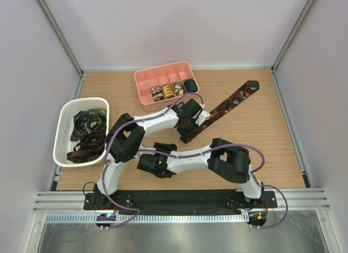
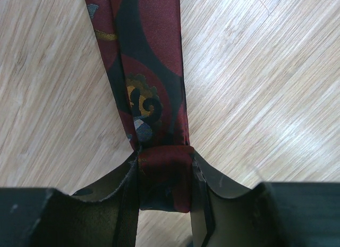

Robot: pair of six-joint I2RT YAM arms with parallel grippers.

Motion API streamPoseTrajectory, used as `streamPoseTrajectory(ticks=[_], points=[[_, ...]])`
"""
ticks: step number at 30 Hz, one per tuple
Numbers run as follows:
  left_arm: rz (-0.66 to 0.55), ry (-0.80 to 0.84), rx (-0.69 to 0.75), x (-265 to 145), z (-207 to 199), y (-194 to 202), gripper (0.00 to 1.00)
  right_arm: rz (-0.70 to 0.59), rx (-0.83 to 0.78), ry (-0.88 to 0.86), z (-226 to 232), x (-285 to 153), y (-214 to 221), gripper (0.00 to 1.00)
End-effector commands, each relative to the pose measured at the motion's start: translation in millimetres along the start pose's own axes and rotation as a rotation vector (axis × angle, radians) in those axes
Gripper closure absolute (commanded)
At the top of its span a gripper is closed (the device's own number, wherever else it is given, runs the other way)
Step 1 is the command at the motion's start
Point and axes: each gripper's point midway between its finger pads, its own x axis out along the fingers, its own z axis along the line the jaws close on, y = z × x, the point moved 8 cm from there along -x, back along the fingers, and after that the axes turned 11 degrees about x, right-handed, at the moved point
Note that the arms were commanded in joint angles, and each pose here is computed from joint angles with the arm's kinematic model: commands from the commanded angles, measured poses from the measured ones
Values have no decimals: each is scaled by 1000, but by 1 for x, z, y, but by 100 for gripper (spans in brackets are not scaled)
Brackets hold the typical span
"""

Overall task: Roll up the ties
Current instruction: Roll the tie

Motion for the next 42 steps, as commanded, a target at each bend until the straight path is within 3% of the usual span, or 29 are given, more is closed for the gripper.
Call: streamPoseTrajectory(ticks=[1, 34, 40, 42], points=[[257, 98, -70, 14, -12, 44, 64, 78, -45, 96, -16, 11, 0, 38], [433, 172, -164, 0, -17, 44, 62, 298, -111, 173, -6, 69, 39, 42], [443, 167, -165, -1, -16, 46, 61, 333, -100, 191, -6, 71, 44, 70], [436, 165, -162, -2, -16, 44, 61, 332, -91, 199, -7, 70, 43, 73]])
